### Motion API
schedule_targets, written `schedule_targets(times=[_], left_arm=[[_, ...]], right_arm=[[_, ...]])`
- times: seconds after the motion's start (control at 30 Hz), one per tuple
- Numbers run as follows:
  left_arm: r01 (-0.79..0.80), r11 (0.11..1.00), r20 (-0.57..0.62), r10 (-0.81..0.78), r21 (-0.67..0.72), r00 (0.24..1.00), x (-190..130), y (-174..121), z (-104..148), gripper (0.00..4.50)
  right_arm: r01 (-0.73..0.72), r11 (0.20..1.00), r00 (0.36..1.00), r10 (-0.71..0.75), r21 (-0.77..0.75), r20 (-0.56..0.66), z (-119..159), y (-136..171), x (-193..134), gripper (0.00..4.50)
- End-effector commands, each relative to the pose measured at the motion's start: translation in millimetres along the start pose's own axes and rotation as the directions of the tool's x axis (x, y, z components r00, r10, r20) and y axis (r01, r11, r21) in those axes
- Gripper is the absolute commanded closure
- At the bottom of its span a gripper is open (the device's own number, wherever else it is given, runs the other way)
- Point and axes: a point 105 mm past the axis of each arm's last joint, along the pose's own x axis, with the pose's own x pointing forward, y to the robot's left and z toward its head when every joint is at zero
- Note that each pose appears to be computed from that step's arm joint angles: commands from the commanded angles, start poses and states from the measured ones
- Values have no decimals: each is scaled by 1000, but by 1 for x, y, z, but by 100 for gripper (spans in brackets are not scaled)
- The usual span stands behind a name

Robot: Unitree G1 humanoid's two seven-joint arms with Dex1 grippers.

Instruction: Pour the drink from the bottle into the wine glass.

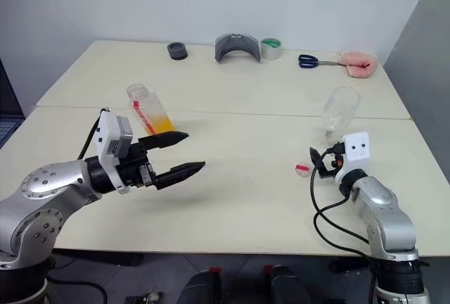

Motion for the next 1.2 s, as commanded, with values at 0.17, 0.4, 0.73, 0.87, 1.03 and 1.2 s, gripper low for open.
schedule_targets(times=[0.17,0.4,0.73,0.87,1.03,1.2], left_arm=[[49,998,16,-49,40,999,2,-7,7,3],[65,997,29,-66,45,997,12,-4,8,3],[86,996,40,-87,40,995,19,-4,8,0],[89,995,42,-91,39,995,18,-7,8,0],[87,995,45,-89,41,995,19,-9,8,0],[-65,997,65,62,37,996,0,11,15,0]], right_arm=[[55,998,996,-55,10,63,11,-18,19,0],[43,999,993,-45,27,109,20,-16,41,0],[65,996,985,-73,60,158,18,-21,50,162],[53,998,982,-58,34,178,19,-18,48,306],[18,1000,977,-12,-26,212,28,-8,50,435],[-144,982,947,172,-118,273,54,42,60,435]])
